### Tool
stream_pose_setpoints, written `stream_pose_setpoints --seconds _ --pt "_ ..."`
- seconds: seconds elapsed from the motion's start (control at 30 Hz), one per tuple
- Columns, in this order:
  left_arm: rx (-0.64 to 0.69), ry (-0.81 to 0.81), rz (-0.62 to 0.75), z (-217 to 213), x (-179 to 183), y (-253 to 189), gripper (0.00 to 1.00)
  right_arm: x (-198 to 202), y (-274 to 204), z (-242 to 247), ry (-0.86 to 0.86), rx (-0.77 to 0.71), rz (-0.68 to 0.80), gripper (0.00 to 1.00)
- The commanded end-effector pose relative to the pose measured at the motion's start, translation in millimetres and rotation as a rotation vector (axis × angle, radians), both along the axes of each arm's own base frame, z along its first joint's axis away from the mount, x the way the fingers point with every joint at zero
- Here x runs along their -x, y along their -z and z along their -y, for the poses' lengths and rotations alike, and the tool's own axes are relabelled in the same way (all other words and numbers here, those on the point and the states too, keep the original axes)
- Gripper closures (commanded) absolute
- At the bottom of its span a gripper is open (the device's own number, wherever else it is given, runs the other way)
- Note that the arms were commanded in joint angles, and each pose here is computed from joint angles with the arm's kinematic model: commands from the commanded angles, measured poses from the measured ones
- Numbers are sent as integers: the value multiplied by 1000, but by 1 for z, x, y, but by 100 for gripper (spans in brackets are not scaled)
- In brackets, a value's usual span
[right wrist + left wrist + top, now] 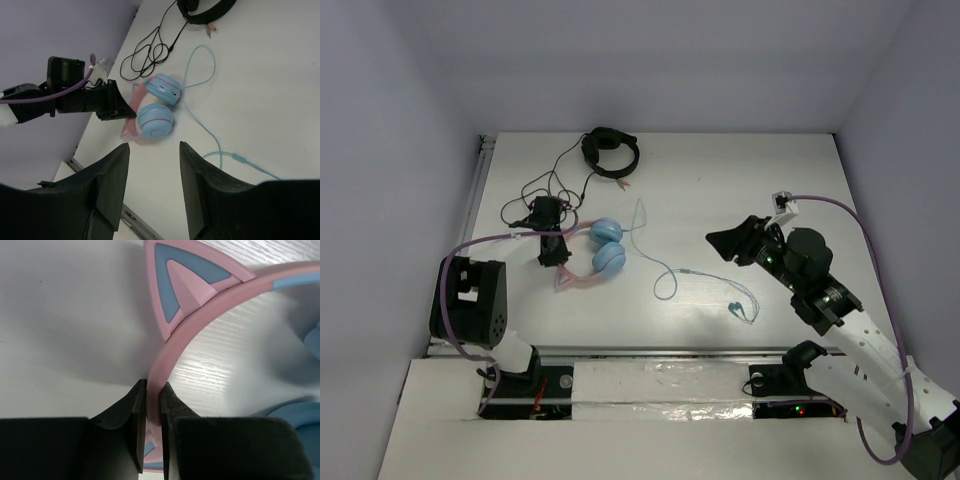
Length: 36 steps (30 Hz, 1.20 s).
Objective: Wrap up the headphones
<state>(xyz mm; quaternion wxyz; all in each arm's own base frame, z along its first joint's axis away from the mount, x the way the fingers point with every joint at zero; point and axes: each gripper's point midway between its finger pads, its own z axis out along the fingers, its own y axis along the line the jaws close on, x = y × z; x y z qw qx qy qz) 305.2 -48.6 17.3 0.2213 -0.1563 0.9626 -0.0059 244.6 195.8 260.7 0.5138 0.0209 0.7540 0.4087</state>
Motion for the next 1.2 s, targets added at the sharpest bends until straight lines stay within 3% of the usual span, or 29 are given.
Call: stream_pose_setpoints --seconds 0.0,0.1,0.13,0.17,0.23,0.37,0.4,0.47,0.5,0.57,0.8,1.07,1.17 --pt "31 76 -33 15 17 -6 100 -2 -14 0 10 -33 60 50" --pt "152 190 84 52 9 -63 100 -3 -14 -1 6 -33 72 51" --pt "174 214 155 62 -3 -93 100 -1 -13 -2 -7 -34 79 58" --pt "219 253 216 73 -3 -121 100 -1 -16 -3 -11 -39 91 76" --pt "258 286 298 84 -9 -166 100 1 -17 -8 -48 -25 105 98" --pt "300 343 394 96 -13 -224 100 -7 -16 -10 -44 9 105 100" --pt "315 356 408 99 -14 -232 100 -8 -18 -10 -43 10 116 96" --pt "339 376 456 104 -17 -252 100 -9 -22 -9 -41 14 140 55" --pt "370 403 470 110 -16 -259 100 -9 -25 -11 -50 11 156 40" --pt "411 427 502 118 -16 -273 100 -7 -27 -16 -92 30 186 21" --pt "530 523 619 139 -12 -322 100 -10 -21 -45 -243 41 234 18" --pt "617 599 710 151 -2 -366 100 -52 0 -46 -133 94 209 22" --pt "663 632 731 158 2 -382 100 -56 5 -56 -180 99 221 22"
